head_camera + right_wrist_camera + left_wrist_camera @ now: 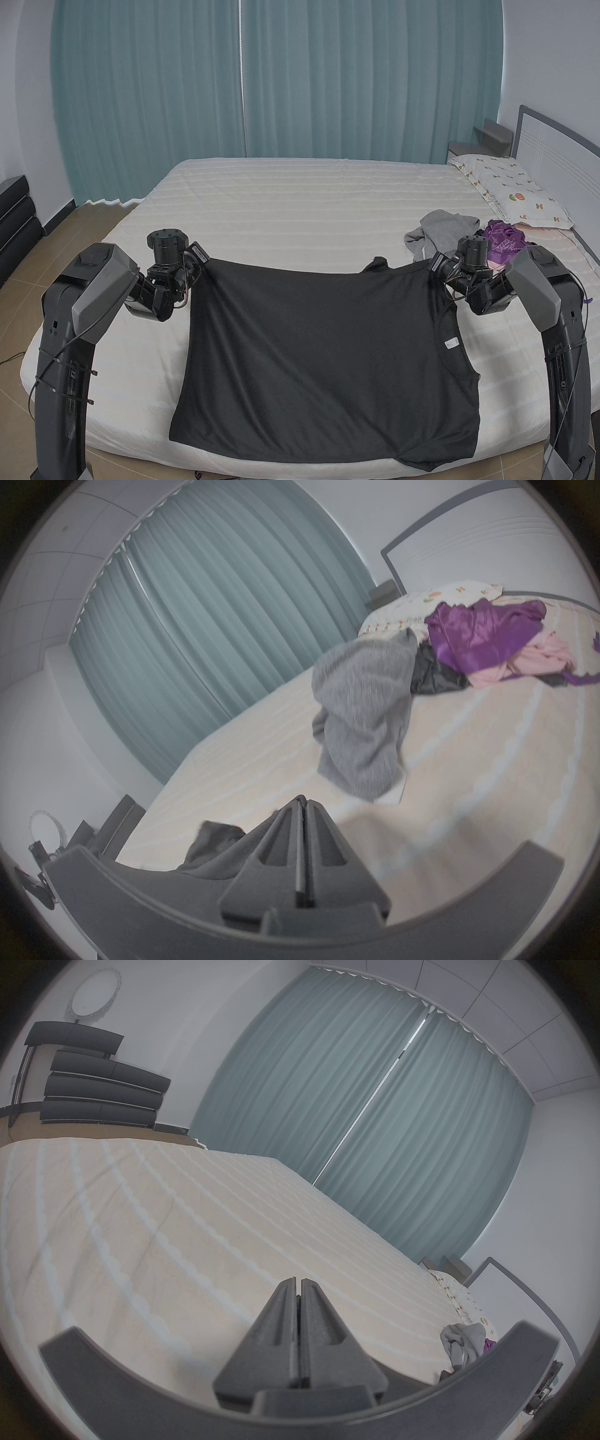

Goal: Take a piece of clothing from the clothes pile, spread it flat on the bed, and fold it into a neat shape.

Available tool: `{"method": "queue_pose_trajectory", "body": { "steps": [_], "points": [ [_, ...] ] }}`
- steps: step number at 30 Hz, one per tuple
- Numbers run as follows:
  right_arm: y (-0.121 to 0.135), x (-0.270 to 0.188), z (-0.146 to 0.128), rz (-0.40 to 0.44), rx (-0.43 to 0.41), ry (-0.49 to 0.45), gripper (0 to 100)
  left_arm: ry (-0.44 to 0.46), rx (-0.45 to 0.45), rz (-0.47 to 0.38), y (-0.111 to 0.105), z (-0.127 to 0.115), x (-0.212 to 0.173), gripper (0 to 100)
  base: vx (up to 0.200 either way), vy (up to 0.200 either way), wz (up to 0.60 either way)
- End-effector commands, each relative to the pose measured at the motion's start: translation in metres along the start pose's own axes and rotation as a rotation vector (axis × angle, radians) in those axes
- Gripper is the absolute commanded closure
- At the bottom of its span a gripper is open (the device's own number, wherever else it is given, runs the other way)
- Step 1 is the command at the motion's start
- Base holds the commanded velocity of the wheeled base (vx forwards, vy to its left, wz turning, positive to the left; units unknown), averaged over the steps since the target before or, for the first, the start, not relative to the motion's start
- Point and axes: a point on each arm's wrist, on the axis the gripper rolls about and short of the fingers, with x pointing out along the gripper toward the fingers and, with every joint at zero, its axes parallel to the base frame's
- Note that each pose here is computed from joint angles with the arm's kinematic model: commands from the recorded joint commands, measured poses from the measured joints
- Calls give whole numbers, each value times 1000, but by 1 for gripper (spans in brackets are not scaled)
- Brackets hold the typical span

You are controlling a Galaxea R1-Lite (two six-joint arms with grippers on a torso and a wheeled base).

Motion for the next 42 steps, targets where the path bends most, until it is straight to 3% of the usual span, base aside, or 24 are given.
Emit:
{"method": "queue_pose_trajectory", "body": {
  "steps": [1,5,12,18,42],
  "points": [
    [7,-4,24,17,0,-66,100,-14,-4,-7,0,0,5,100,0,0,0],
    [16,-8,50,38,-2,-128,100,-30,-9,-8,-1,9,9,100,0,0,0],
    [16,-4,50,46,-3,-145,100,-27,-8,-5,2,3,14,100,0,0,0],
    [7,9,38,6,-1,-168,100,-27,-9,-11,4,-4,18,100,0,0,0],
    [-21,28,-23,-70,-14,-58,100,31,5,28,23,-36,28,100,0,0,0]
  ]
}}
